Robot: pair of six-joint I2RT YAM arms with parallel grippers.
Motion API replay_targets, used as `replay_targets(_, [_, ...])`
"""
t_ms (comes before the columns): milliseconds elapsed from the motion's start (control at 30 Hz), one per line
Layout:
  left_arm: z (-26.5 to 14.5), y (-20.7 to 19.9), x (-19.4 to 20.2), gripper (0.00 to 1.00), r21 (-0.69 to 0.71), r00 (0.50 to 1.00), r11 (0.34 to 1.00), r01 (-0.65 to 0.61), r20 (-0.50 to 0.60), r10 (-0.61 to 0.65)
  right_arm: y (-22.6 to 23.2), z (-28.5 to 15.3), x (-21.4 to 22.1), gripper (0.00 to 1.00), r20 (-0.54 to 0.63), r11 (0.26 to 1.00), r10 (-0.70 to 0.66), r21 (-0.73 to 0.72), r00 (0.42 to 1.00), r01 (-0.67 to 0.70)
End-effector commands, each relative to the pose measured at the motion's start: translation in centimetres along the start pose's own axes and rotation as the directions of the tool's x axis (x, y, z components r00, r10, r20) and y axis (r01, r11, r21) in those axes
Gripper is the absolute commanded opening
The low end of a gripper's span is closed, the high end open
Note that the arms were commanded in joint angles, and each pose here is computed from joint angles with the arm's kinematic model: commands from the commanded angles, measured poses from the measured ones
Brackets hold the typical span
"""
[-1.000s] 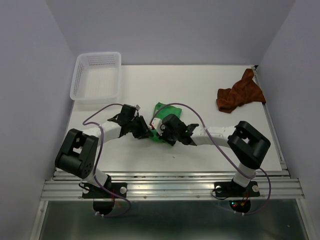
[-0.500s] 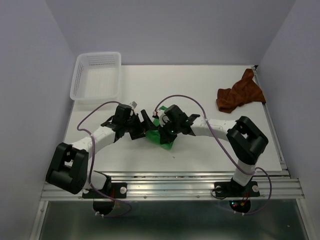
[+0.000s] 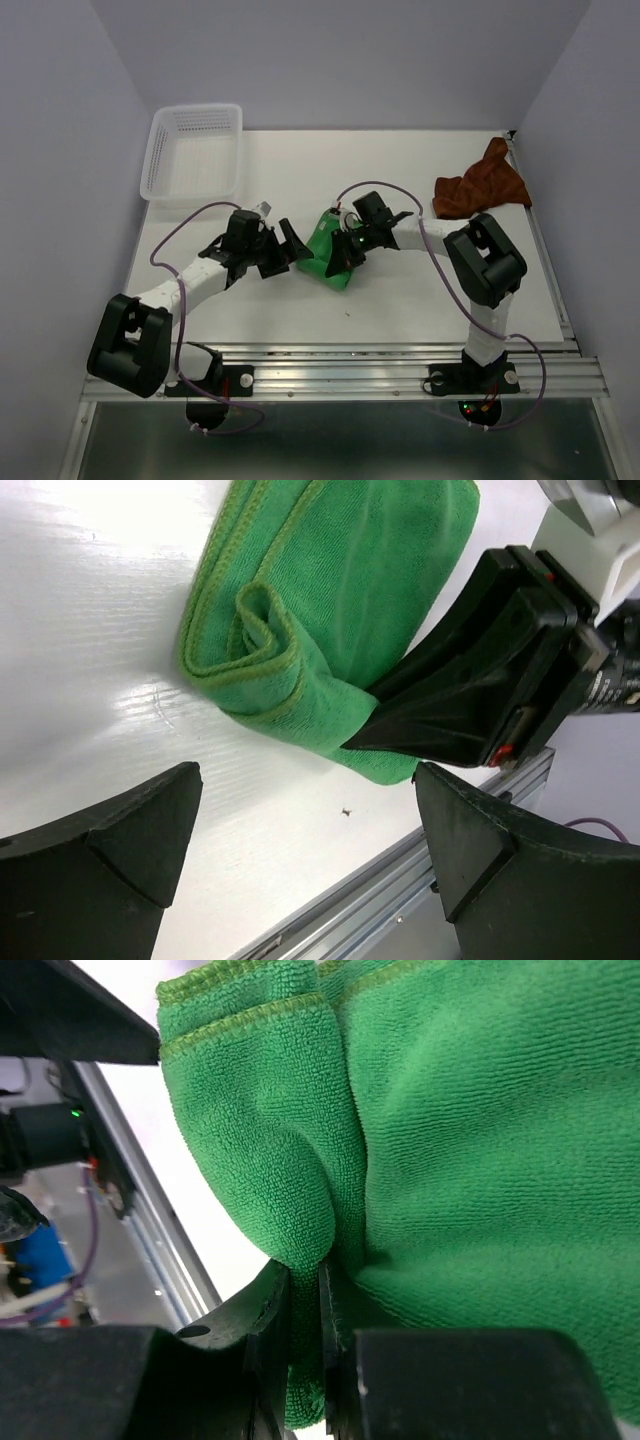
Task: Roll the towels
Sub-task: Roll the towel
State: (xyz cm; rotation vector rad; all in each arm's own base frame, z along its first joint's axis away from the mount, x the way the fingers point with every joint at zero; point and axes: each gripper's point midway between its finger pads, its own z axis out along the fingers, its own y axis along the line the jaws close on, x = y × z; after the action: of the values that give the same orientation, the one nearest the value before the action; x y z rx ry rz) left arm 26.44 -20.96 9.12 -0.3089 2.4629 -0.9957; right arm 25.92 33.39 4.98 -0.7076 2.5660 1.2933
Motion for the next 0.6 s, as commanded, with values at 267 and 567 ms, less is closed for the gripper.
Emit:
replay_targets(267, [2.2,-1.6,-1.5,0.98,0.082,0.999,0.995,-0.053,0.006,0.053,-2.2,-1.3,-2.2,0.01,0.025,0.965,0.218,-0.153,0.976,-0.212])
replay_targets(567, [5.0,-2.8,-2.8,0.96,0.128,0.999,0.991,-0.047,-0.021,0.05,-4.1,-1.4,-1.8,0.01,0.016,0.951,0.271,-0.157,0.962,-0.265])
